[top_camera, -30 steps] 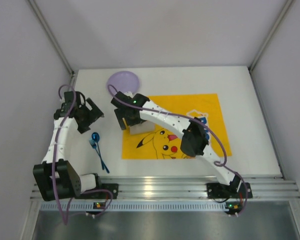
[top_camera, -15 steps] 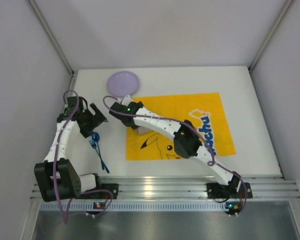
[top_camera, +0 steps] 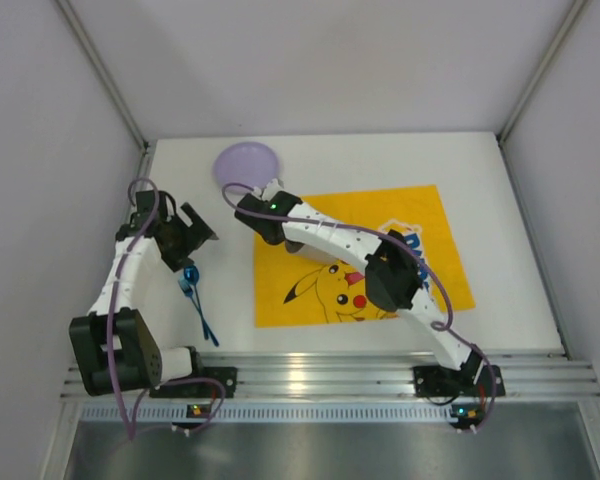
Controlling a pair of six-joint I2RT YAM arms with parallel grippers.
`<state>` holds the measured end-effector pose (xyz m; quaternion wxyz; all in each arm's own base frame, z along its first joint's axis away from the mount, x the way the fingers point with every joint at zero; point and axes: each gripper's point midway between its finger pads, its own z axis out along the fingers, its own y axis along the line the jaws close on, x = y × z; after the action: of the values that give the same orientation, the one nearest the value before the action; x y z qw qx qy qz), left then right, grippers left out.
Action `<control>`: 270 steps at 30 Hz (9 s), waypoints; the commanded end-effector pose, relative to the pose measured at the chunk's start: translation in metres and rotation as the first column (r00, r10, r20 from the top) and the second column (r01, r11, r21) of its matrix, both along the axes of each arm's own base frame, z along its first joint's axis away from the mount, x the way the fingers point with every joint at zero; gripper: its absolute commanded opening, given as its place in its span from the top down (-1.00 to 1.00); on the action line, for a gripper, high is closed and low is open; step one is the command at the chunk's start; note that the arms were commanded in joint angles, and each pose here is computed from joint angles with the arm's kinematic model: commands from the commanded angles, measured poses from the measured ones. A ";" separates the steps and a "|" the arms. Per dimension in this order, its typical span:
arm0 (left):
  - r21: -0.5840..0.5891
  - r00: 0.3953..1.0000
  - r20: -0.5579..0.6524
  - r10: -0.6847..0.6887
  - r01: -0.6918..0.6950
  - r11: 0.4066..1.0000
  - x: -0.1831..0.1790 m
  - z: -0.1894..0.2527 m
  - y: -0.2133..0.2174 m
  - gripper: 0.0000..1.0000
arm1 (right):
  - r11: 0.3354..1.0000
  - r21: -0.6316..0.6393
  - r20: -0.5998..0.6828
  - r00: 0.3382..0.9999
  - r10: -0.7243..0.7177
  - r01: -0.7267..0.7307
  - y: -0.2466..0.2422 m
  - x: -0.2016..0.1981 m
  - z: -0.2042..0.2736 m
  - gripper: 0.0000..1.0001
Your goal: Set the dinner table for one person
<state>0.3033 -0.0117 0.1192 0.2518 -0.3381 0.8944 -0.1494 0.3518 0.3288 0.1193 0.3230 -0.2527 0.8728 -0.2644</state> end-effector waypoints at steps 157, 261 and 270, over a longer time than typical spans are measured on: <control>0.254 0.964 -0.237 0.117 -0.055 0.966 -0.080 -0.016 0.012 -0.51 | 0.445 0.835 -0.049 0.850 -0.525 0.323 -0.292 -0.123 0.141 -1.00; -0.150 0.767 0.339 -0.545 0.616 0.773 0.039 0.187 -0.353 1.00 | 0.185 0.978 -0.126 0.983 0.137 0.099 -0.081 -0.073 0.107 0.38; -0.129 0.766 0.293 -0.572 0.624 0.770 0.034 0.161 -0.348 0.79 | 0.227 0.971 -0.107 0.989 0.104 0.081 -0.097 -0.078 0.112 1.00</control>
<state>0.3461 -0.3644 0.2548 0.2391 -0.0481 0.9094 -0.3369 0.2706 0.2441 0.2149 0.3088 -0.0245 0.8754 0.3710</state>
